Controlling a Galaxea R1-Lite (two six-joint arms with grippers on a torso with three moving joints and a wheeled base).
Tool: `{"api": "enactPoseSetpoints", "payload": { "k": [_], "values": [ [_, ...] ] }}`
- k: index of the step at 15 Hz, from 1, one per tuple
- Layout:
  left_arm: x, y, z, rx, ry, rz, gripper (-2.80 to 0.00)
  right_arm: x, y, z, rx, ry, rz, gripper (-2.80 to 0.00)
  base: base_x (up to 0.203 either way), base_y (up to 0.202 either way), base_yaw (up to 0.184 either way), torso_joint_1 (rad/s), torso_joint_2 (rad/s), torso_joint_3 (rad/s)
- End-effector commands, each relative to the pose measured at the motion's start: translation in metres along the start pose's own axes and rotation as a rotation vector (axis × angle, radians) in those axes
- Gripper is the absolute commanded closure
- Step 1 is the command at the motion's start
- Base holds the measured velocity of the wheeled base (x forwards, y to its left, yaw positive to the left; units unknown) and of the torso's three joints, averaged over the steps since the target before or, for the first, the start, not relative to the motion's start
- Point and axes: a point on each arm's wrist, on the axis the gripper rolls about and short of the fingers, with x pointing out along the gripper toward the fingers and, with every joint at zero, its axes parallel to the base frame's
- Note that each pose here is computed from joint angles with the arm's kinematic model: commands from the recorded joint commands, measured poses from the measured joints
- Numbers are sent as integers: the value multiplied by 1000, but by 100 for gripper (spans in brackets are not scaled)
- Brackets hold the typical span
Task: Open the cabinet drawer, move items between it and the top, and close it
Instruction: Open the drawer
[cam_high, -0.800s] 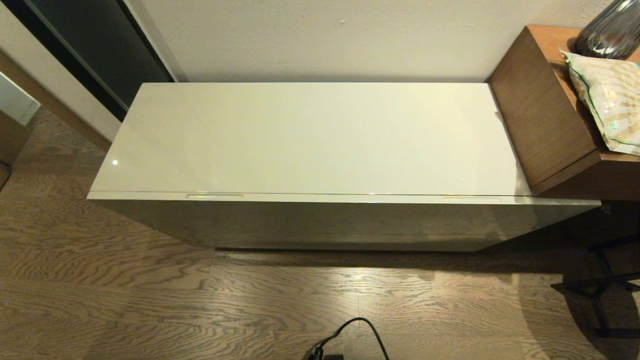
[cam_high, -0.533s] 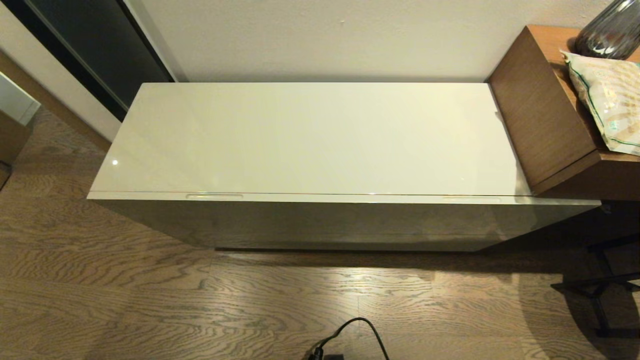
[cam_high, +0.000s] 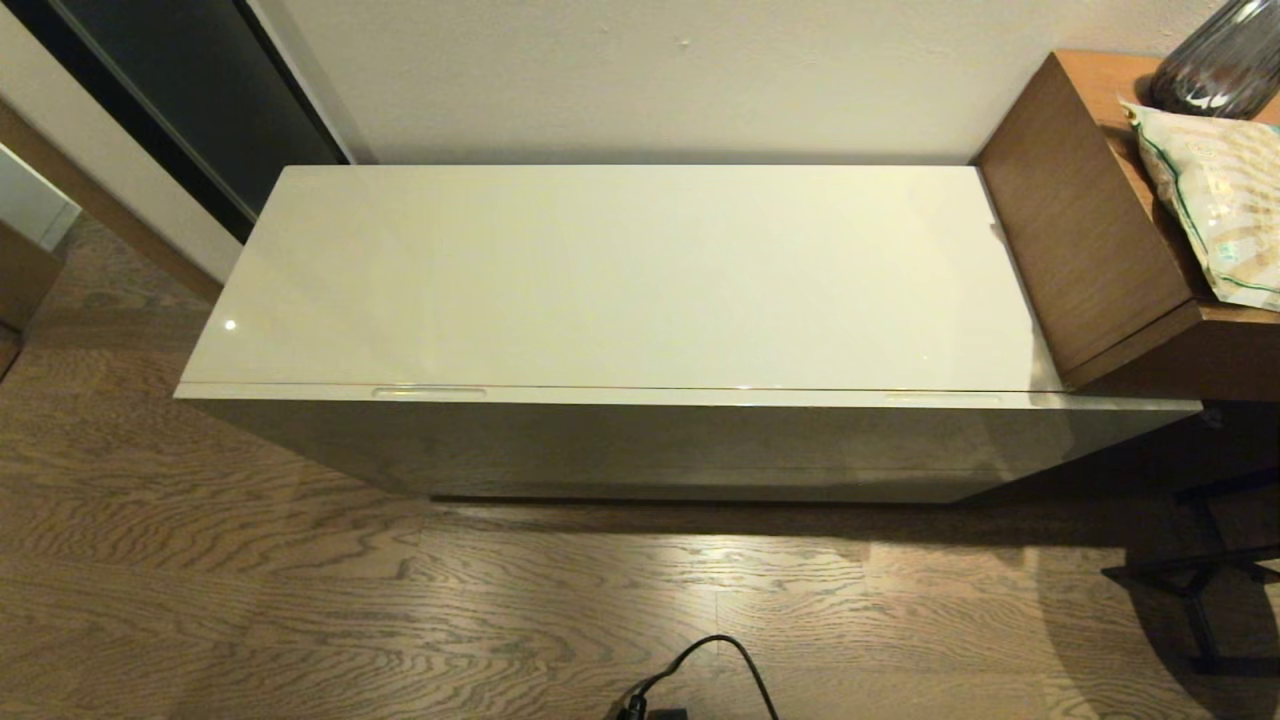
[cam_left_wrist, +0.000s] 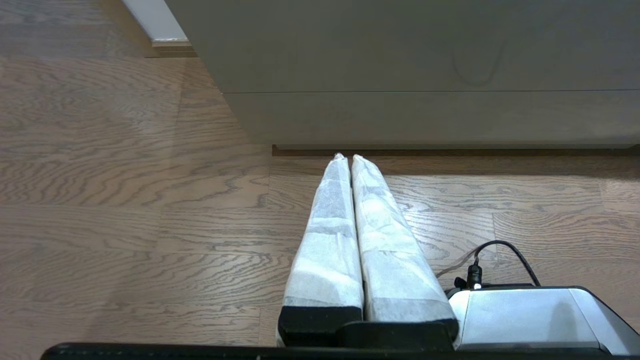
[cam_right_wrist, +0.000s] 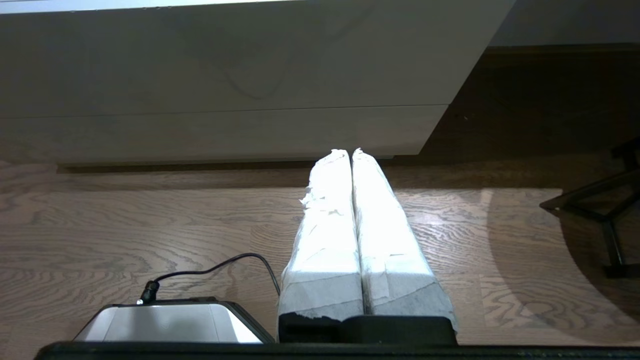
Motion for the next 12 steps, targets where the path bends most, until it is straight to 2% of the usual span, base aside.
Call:
{"api": "enactPoseSetpoints", "payload": {
  "k": [1, 12],
  "values": [
    [0, 0, 0, 1, 1, 1, 0, 0, 0, 0, 0, -1, 0, 0, 0, 0, 0, 0, 0, 0],
    [0, 0, 0, 1, 1, 1, 0, 0, 0, 0, 10, 0, -1, 0, 0, 0, 0, 0, 0, 0]
  ]
}}
